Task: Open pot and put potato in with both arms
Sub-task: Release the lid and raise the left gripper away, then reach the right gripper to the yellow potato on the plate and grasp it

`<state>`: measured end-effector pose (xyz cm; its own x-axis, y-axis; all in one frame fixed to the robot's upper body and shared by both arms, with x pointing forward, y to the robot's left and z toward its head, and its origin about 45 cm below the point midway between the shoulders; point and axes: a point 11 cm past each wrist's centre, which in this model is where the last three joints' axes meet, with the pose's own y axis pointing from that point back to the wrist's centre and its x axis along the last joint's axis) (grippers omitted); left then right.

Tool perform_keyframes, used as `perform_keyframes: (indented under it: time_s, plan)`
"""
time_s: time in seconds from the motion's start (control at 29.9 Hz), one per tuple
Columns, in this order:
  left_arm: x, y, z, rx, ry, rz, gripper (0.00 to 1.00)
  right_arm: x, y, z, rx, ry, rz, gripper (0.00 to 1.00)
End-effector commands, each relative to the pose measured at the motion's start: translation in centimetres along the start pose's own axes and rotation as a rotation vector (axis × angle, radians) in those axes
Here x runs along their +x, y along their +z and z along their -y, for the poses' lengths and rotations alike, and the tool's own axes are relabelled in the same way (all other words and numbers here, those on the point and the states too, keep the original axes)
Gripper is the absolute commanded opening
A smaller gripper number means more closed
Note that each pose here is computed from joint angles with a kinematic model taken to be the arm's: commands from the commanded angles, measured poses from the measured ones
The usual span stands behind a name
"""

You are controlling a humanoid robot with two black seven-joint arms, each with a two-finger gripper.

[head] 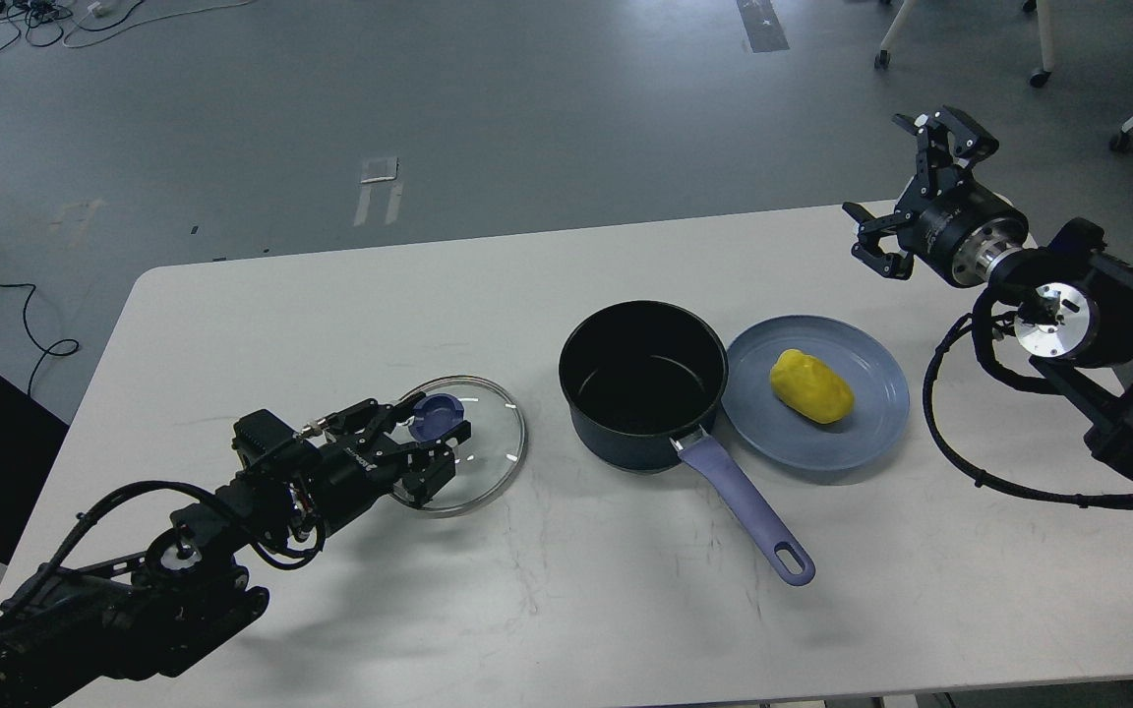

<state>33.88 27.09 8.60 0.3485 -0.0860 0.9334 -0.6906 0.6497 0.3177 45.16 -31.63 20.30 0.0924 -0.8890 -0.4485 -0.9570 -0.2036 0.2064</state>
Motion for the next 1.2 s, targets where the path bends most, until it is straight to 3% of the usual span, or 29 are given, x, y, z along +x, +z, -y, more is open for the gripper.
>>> perform_keyframes:
  time_s: [0.0, 0.17, 0.33, 0.53, 0.6, 0.74, 0.94, 1.17]
  plan:
    - [0.1, -0.1, 0.3, 0.019, 0.018, -0.036, 0.97, 0.0, 0.0, 0.0, -0.001, 0.001, 0.001, 1.0]
    - [1.7, -0.4, 0.8, 0.045, 0.08, -0.1, 0.97, -0.1, -0.2, 0.0, -0.008, -0.015, -0.029, 1.0]
    - [7.7, -0.9, 2.3, 0.07, 0.259, -0.262, 0.98, 0.0, -3.4, -0.2, 0.012, -0.037, -0.21, 1.0]
    - [17.8, -2.4, 3.2, 0.113, 0.539, -0.711, 0.98, -2.7, -6.4, -1.9, 0.022, -0.244, -0.962, 1.0]
    - [18.5, -3.2, 3.4, 0.166, 0.548, -0.828, 0.98, -2.4, -6.6, -2.6, 0.026, -0.293, -1.13, 1.0]
    - [20.9, -3.1, 5.2, 0.239, 0.551, -1.045, 0.98, -1.7, -3.0, -4.3, -0.041, -0.515, -1.507, 1.0]
    - [23.2, -1.7, 7.2, 0.208, 0.488, -1.513, 0.98, 0.3, 1.9, -5.9, -0.099, -0.642, -1.767, 1.0]
    - [22.5, -1.3, 7.4, 0.196, 0.412, -1.627, 0.98, 1.0, 5.4, -6.4, -0.151, -0.712, -1.822, 0.98]
